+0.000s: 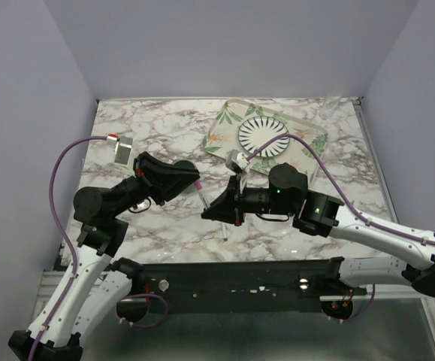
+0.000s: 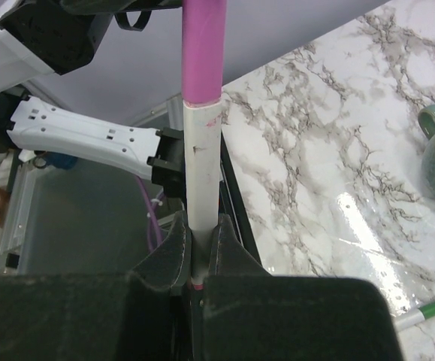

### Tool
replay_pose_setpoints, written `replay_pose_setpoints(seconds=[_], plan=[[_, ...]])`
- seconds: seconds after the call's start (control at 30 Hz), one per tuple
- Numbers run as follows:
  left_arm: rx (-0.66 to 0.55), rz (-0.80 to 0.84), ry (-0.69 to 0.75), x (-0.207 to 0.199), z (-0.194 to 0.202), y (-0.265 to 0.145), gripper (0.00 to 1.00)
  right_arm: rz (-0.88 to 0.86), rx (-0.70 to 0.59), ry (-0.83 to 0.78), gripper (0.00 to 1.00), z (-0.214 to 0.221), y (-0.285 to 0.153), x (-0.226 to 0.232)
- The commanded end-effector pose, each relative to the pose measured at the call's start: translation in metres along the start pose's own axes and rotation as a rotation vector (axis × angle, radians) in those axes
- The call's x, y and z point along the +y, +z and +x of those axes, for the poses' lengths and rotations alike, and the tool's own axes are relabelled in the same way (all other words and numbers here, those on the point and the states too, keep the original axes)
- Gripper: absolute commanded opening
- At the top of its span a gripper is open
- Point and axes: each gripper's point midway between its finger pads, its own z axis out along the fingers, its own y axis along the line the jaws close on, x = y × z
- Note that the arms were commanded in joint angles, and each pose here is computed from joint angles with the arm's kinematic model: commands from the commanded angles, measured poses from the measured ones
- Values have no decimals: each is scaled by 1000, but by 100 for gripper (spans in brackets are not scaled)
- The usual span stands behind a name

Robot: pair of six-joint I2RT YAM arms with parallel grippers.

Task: Insert the pens into the pen caps

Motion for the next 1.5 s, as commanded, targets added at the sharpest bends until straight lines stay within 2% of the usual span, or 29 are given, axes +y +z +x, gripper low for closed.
replay_pose_setpoints(seconds=[0.0, 0.1, 0.33, 0.5, 0.77, 1.47], plan=[[58, -8, -33, 2, 16, -5, 40, -45, -85, -22, 1, -37, 5, 14], [53, -20, -40, 2, 10, -2, 48, -60, -65, -3, 1, -28, 9, 14], [53, -13, -14, -2, 4, 0, 49, -71, -59, 15, 1, -22, 9, 15], [55, -91, 17, 11, 3, 0, 55, -80, -59, 14, 1, -22, 8, 16], [13, -63, 18, -3, -14, 3, 59, -83, -58, 14, 1, -18, 7, 16], [22, -74, 8, 6, -5, 2, 54, -92, -69, 27, 1, -20, 4, 19]])
